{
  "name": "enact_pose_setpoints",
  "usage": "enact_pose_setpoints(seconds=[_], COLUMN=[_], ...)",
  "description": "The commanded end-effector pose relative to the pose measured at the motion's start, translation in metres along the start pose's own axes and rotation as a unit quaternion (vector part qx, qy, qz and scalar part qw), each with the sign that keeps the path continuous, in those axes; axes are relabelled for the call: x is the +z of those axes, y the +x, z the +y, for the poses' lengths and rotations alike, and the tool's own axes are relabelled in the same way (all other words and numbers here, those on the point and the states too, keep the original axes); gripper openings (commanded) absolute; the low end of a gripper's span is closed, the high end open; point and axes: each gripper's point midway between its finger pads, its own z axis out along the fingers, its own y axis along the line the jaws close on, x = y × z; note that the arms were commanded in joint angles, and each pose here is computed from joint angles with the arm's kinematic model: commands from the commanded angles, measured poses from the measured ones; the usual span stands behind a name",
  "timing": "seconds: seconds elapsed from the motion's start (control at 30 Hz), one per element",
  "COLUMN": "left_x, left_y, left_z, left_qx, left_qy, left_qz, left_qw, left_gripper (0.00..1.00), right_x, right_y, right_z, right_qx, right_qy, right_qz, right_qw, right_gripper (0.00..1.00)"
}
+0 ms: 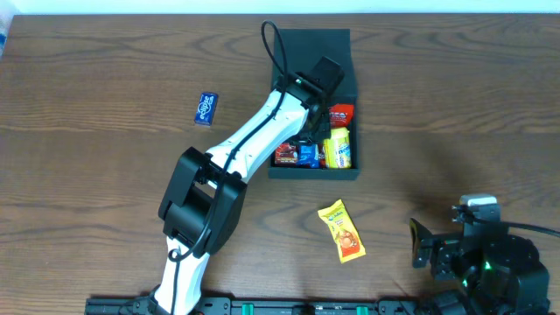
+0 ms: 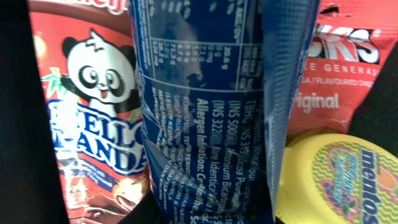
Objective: Pack container
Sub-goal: 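Carry the blue bar into the green box and release it, then move the left gripper to the blue Eclipse mints tin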
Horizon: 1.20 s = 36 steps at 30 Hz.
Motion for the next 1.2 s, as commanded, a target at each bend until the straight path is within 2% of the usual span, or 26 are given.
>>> enact_pose_setpoints(seconds=[0.0, 0.1, 0.17, 0.3, 0.53, 0.6, 0.73, 0.87, 0.93, 1.07, 1.17], left_x=[0.001, 0.001, 0.002, 0.007, 0.006, -0.001, -0.024, -0.055, -0.075, -0.118, -0.150], left_y=[-0.001, 0.000, 0.001, 0.004, 0.002, 0.002, -0.003, -0.009, -0.012, -0.016, -0.013], left_z=[-0.008, -0.008, -0.008, -0.008, -0.005, -0.005, -0.009, -0.010, -0.004, 0.023, 0.057], left_qx=[-0.007, -0.009, -0.008, -0.007, -0.006, -0.006, -0.003, 0.000, -0.001, 0.000, 0.013], left_qy=[0.006, 0.006, 0.004, 0.000, -0.009, -0.007, 0.008, 0.020, 0.013, -0.033, -0.097], left_qz=[-0.001, 0.000, 0.002, 0.008, 0.001, -0.002, -0.023, -0.055, -0.080, -0.131, -0.161], left_qw=[1.000, 1.000, 1.000, 1.000, 1.000, 1.000, 1.000, 0.998, 0.997, 0.991, 0.982], left_gripper=[0.20, 0.21, 0.31, 0.34, 0.59, 0.61, 0.63, 0.69, 0.75, 0.86, 0.90], right_x=[0.000, 0.000, 0.000, 0.000, 0.000, 0.000, 0.000, 0.000, 0.000, 0.000, 0.000], right_y=[0.001, 0.001, 0.001, 0.001, 0.001, 0.001, 0.001, 0.001, 0.001, 0.001, 0.001], right_z=[-0.001, -0.001, -0.001, -0.001, -0.001, -0.001, -0.001, -0.001, -0.001, -0.001, -0.001], right_qx=[0.007, 0.007, 0.007, 0.007, 0.007, 0.007, 0.007, 0.007, 0.007, 0.007, 0.007], right_qy=[0.001, 0.001, 0.001, 0.001, 0.001, 0.001, 0.001, 0.001, 0.001, 0.001, 0.001], right_qz=[0.000, 0.000, 0.000, 0.000, 0.000, 0.000, 0.000, 0.000, 0.000, 0.000, 0.000], right_qw=[1.000, 1.000, 1.000, 1.000, 1.000, 1.000, 1.000, 1.000, 1.000, 1.000, 1.000], right_gripper=[0.99, 0.99, 0.99, 0.99, 0.99, 0.99, 0.99, 0.99, 0.99, 0.99, 0.99])
